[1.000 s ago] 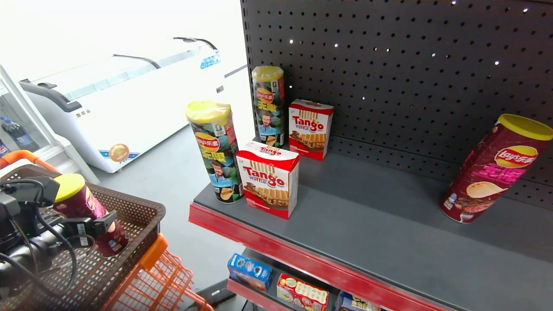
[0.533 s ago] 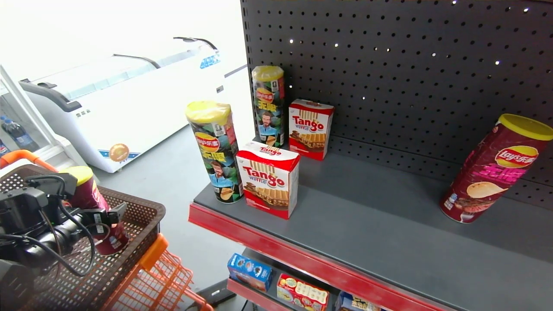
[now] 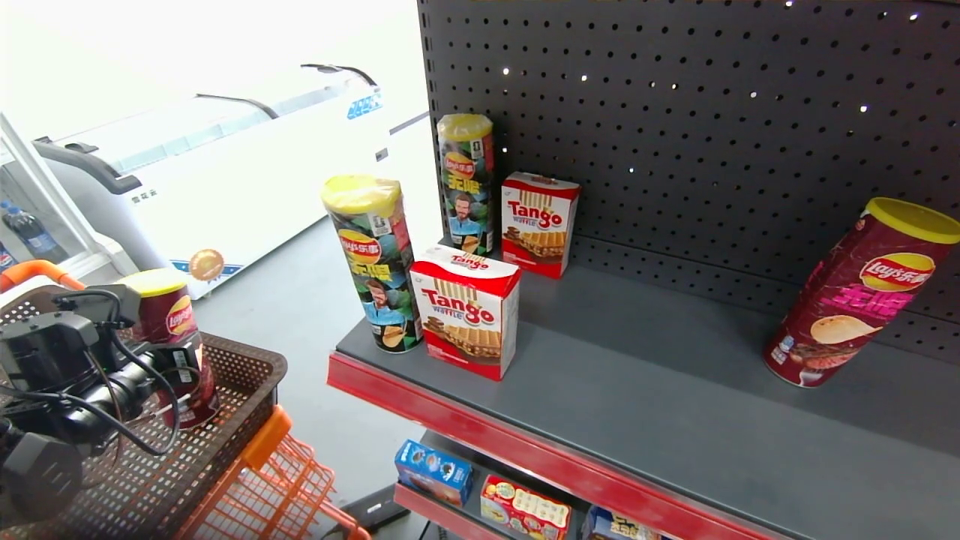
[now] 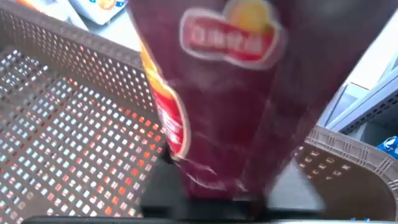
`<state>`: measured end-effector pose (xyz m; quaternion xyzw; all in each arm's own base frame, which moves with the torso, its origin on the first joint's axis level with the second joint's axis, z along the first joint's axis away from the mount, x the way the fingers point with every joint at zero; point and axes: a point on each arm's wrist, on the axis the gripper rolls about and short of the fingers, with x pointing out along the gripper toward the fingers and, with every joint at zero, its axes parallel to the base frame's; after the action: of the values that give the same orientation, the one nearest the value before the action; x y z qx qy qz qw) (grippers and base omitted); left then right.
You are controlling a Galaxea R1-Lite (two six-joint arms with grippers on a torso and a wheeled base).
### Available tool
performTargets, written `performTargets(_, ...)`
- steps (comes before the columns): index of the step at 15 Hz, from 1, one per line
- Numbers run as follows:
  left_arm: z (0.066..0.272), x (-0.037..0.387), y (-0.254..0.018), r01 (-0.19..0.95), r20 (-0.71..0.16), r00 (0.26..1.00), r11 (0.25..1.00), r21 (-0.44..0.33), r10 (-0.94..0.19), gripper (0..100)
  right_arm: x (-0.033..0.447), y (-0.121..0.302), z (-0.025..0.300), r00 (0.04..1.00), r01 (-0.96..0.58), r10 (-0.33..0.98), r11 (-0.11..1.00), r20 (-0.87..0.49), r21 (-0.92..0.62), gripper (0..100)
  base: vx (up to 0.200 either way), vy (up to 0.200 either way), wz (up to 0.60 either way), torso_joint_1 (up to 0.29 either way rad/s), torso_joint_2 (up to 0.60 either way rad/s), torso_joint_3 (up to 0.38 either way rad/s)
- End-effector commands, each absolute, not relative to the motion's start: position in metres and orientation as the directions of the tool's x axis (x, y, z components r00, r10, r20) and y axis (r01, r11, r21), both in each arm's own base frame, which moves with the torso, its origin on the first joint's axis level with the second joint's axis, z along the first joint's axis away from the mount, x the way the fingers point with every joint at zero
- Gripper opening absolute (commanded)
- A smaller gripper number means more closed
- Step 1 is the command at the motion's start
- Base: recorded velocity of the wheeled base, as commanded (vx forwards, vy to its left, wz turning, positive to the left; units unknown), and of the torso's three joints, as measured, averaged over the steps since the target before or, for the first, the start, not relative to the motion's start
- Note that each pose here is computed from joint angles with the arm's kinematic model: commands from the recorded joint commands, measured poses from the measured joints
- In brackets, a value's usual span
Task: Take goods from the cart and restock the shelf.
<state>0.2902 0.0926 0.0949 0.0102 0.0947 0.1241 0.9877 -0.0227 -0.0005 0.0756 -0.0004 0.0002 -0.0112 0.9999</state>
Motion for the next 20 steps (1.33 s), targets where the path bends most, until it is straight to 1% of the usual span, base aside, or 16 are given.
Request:
performTargets(1,0.105,0.287,0.087,-0.228,-0.143,0.961,0.971,0.064,0.235,0,-0.023,-0.001,0.076,1.0,0.021,-0.021,1.0,0.0,-0.002,100,0.0,0.0,0.0,0.0,0.0,0.0)
performTargets(3,0.123,0.277,0.082,-0.215,-0.098,0.969,0.971,0.105,0.225,0,-0.023,-0.001,0.076,1.0,0.021,-0.021,1.0,0.0,-0.002,100,0.0,0.0,0.0,0.0,0.0,0.0)
performTargets(4,0.129,0.275,0.077,-0.2,-0.081,0.975,0.974,0.108,0.209,0,-0.023,-0.001,0.076,1.0,0.021,-0.021,1.0,0.0,0.0,100,0.0,0.0,0.0,0.0,0.0,0.0)
performTargets(5,0.14,0.27,0.065,-0.167,-0.069,0.982,0.98,0.107,0.175,0,-0.023,-0.001,0.076,1.0,0.021,-0.021,1.0,0.0,0.0,100,0.0,0.0,0.0,0.0,0.0,0.0)
performTargets(7,0.152,0.261,0.05,-0.121,-0.078,0.989,0.987,0.106,0.129,0,-0.023,-0.001,0.076,1.0,0.021,-0.021,1.0,0.0,-0.002,100,0.0,0.0,0.0,0.0,0.0,0.0)
performTargets(9,0.166,0.253,0.039,-0.081,-0.06,0.994,0.992,0.1,0.087,0,-0.023,-0.001,0.076,1.0,0.021,-0.021,1.0,0.0,-0.002,100,0.0,0.0,0.0,0.0,0.0,0.0)
performTargets(10,0.178,0.249,0.034,-0.067,-0.012,0.998,0.992,0.109,0.069,0,-0.023,-0.001,0.076,1.0,0.021,-0.021,1.0,0.0,-0.002,100,0.0,0.0,0.0,0.0,0.0,0.0)
performTargets(11,0.185,0.247,0.031,-0.055,0.012,0.998,0.992,0.111,0.054,0,-0.023,-0.001,0.076,1.0,0.021,-0.021,1.0,0.0,-0.002,100,0.0,0.0,0.0,0.0,0.0,0.0)
performTargets(13,0.198,0.238,0.015,-0.004,0.06,0.998,0.994,0.113,-0.003,0,-0.023,-0.001,0.076,1.0,0.02,-0.02,1.0,0.0,-0.002,100,0.0,0.0,0.0,0.0,0.0,0.0)
performTargets(14,0.205,0.233,0.012,0.005,0.081,0.997,0.993,0.114,-0.014,0,-0.023,-0.001,0.076,1.0,0.021,-0.021,1.0,0.0,-0.002,100,0.0,0.0,0.0,0.0,0.0,0.0)
performTargets(15,0.204,0.231,0.01,0.011,0.063,0.998,0.993,0.114,-0.019,0,-0.023,-0.001,0.076,1.0,0.021,-0.021,1.0,0.0,-0.002,100,0.0,0.0,0.0,0.0,0.0,0.0)
performTargets(16,0.206,0.228,0.006,0.034,0.067,0.997,0.993,0.115,-0.041,0,-0.023,-0.001,0.076,1.0,0.021,-0.021,1.0,0.0,0.0,100,0.0,0.0,0.0,0.0,0.0,0.0)
performTargets(18,0.209,0.225,-0.017,0.131,0.078,0.987,0.985,0.114,-0.14,0,-0.023,-0.001,0.076,1.0,0.021,-0.021,1.0,0.0,-0.002,100,0.0,0.0,0.0,0.0,0.0,0.0)
performTargets(20,0.211,0.224,-0.033,0.204,0.086,0.973,0.972,0.115,-0.214,0,-0.023,-0.001,0.076,1.0,0.021,-0.021,1.0,0.0,-0.002,100,0.0,0.0,0.0,0.0,0.0,0.0)
